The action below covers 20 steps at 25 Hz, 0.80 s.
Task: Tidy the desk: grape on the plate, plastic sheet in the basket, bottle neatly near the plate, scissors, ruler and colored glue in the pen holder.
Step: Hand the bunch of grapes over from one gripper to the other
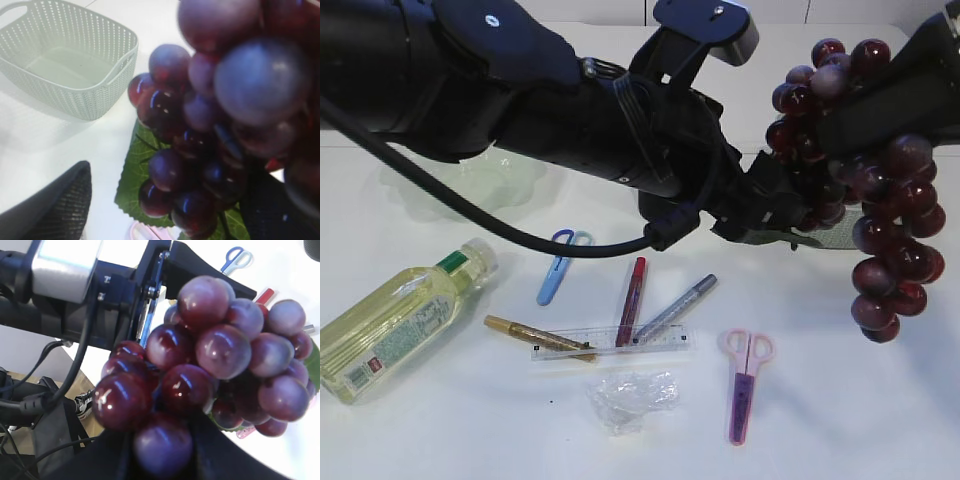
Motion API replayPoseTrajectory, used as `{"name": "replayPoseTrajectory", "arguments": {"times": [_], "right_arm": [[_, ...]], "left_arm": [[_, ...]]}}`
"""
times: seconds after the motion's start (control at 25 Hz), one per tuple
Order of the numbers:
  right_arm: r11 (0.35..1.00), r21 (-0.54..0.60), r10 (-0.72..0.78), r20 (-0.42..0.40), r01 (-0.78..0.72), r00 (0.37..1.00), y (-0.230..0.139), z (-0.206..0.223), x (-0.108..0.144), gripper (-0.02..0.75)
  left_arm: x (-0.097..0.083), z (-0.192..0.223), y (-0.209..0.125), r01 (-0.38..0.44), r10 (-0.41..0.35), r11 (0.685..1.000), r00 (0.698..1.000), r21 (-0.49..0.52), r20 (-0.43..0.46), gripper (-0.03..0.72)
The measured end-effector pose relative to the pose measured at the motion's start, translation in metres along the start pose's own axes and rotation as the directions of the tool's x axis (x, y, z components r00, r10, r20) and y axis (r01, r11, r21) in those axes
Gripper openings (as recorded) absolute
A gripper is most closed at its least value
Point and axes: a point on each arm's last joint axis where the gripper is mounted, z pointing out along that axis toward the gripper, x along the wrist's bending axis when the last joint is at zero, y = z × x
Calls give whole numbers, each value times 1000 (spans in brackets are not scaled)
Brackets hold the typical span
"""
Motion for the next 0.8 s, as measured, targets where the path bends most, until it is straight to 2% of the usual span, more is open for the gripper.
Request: {"name": "replayPoseTrajectory", "arguments": {"times": [0.32,0.6,0.8], "right_arm": [[1000,1,-1,1,1,1000,0,0,0,199],[1000,2,-1,3,1,1000,0,0,0,204],[1000,2,-2,3,2,1000,0,0,0,205]], "left_arm": [[1,0,1,12,-12,1000,1000,-11,-11,654],[2,11,-7,86,-86,996,996,5,4,668],[3,21,-16,99,-99,994,995,41,15,673]]}}
